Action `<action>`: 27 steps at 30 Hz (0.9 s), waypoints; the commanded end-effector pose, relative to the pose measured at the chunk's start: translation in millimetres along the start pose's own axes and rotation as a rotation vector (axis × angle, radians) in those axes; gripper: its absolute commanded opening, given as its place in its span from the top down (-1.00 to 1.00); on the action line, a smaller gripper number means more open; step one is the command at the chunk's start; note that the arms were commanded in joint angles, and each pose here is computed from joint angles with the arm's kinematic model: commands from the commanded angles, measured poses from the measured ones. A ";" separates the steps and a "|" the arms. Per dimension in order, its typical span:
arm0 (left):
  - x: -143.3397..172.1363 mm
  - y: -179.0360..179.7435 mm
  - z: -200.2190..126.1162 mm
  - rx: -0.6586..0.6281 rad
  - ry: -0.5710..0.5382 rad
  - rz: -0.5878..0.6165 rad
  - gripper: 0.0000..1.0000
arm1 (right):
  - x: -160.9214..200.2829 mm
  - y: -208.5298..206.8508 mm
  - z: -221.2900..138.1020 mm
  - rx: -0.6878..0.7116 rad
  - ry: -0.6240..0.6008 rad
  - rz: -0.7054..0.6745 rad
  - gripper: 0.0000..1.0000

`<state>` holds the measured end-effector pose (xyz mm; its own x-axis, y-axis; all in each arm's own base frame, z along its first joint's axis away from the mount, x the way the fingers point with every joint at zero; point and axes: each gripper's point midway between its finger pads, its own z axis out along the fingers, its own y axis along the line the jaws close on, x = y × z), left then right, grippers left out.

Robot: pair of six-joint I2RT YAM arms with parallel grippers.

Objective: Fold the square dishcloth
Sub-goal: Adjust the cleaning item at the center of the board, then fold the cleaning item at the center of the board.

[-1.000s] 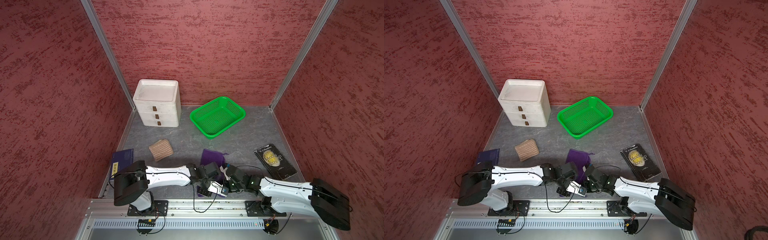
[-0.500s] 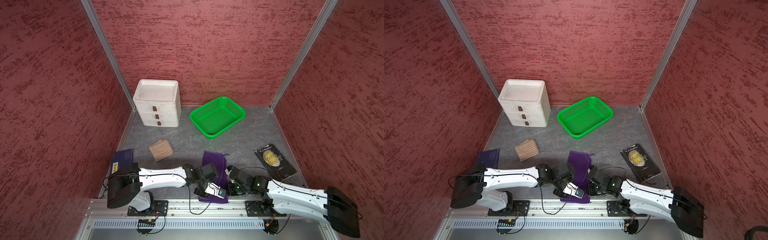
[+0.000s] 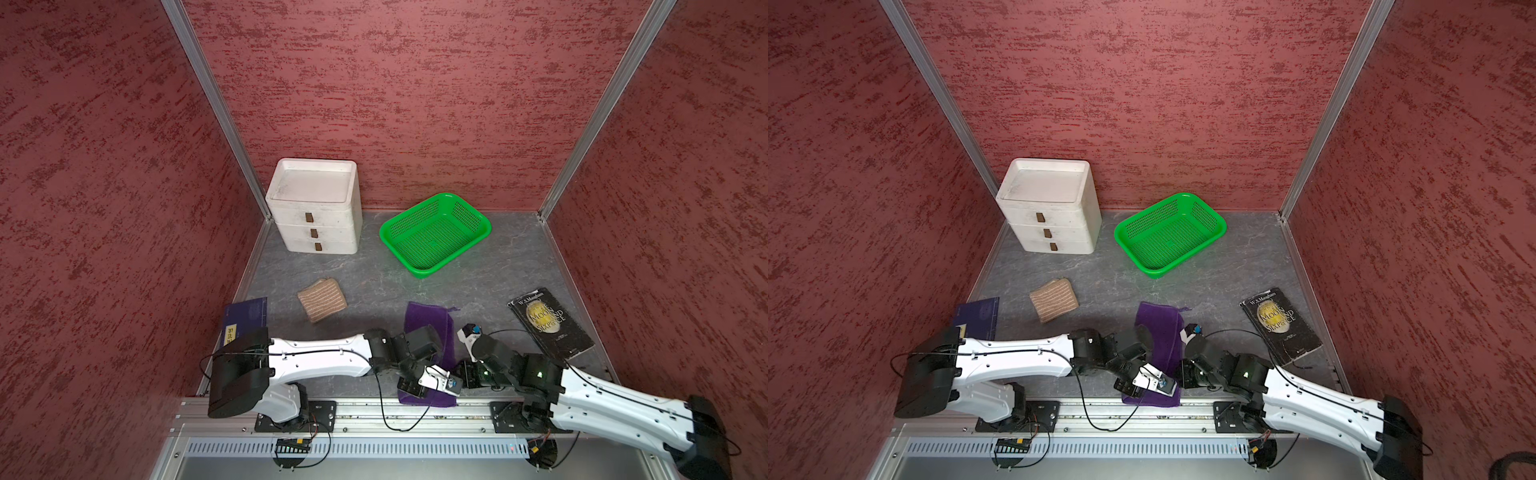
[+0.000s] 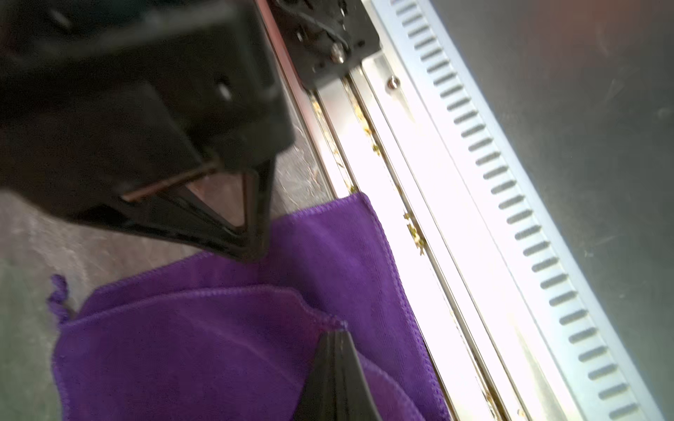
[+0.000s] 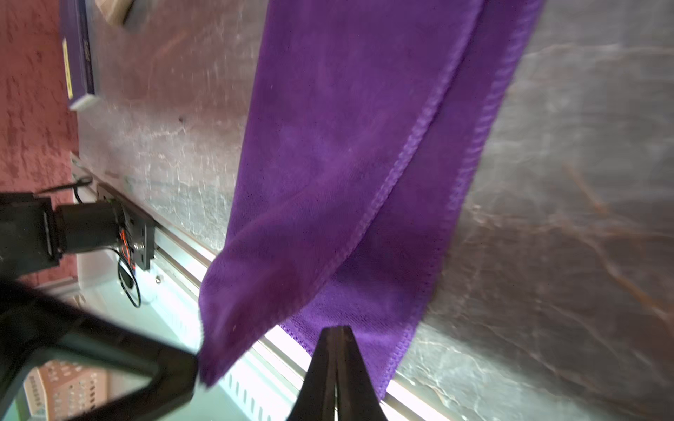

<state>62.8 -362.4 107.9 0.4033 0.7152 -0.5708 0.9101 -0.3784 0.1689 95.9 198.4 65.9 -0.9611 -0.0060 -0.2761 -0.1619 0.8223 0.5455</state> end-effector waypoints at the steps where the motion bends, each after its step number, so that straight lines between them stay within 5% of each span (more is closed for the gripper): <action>1: -10.9 -1.8 9.0 0.027 -0.022 -0.015 1.00 | 3.4 -26.5 3.6 0.117 0.010 0.057 0.90; 8: -28.6 7.7 30.3 0.007 -0.072 -0.018 1.00 | -17.1 -42.1 -9.3 0.262 -0.019 0.087 1.00; 13: -31.7 -3.9 51.1 0.036 -0.067 0.030 1.00 | -70.5 -15.5 -35.8 0.118 -0.109 0.127 0.96; 22: -13.2 -10.6 86.7 -0.064 -0.038 0.197 0.97 | -120.3 37.3 27.1 -0.057 0.030 0.071 1.00; 24: -3.7 -12.1 87.0 -0.061 -0.020 0.201 0.75 | -123.4 44.6 38.2 -0.094 0.055 0.064 1.00; 27: 3.7 -15.6 75.6 -0.021 -0.010 0.178 -0.20 | -118.9 45.3 52.1 -0.118 0.097 0.060 1.00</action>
<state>36.8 -398.8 31.9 0.5446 0.6520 -0.5276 0.8342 -0.4863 0.2601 205.3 240.5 64.8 -0.9923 0.0376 -0.1181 -0.0348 0.8303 0.5563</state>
